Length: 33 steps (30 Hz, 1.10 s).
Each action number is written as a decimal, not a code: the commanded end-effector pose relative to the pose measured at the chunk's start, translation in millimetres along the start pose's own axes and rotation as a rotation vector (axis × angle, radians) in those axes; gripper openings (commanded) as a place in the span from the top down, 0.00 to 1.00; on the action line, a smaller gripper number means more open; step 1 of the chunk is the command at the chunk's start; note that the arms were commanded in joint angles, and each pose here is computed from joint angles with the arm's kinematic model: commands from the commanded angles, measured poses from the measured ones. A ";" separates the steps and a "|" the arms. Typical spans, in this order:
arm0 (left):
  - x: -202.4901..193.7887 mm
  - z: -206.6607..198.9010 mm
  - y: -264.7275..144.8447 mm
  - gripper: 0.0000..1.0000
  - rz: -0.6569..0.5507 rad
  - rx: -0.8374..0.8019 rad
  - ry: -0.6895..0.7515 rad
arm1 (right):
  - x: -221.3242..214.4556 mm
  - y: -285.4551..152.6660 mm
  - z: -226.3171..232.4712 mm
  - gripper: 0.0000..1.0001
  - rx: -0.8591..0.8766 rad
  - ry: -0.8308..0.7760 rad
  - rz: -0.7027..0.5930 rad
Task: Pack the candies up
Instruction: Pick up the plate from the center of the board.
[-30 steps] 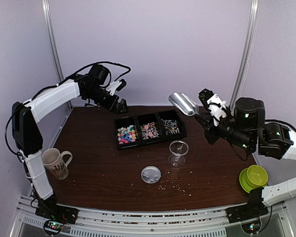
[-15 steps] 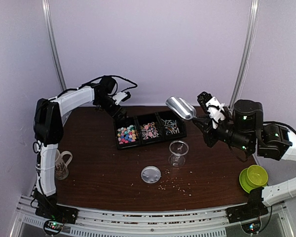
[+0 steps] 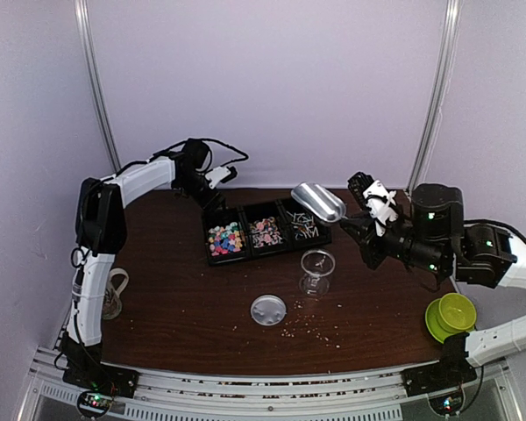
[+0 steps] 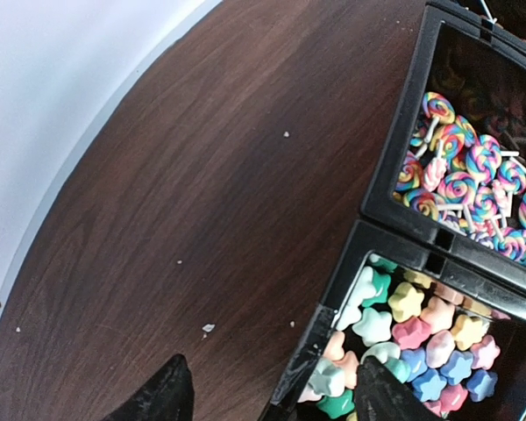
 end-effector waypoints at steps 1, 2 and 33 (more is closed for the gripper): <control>4.7 -3.3 1.8 0.37 -0.024 -0.049 0.023 | 1.4 -5.9 -4.0 1.00 -0.001 0.021 -0.021; 3.3 -4.7 3.6 0.38 -0.020 -0.056 0.024 | 1.6 -6.0 -3.4 1.00 0.002 0.022 -0.022; -56.5 -29.1 -17.2 0.93 0.162 -0.086 -0.144 | 2.9 -6.1 0.0 1.00 0.023 0.050 -0.042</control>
Point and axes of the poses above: each gripper's point midway between its finger pads, its own y axis out along the fingers, its own z axis along the line the jaws close on, x = y × z, the point moved 1 cm from there along -y, back along the fingers, and after that the axes turned 4 degrees about -y, right-handed, at the moved point
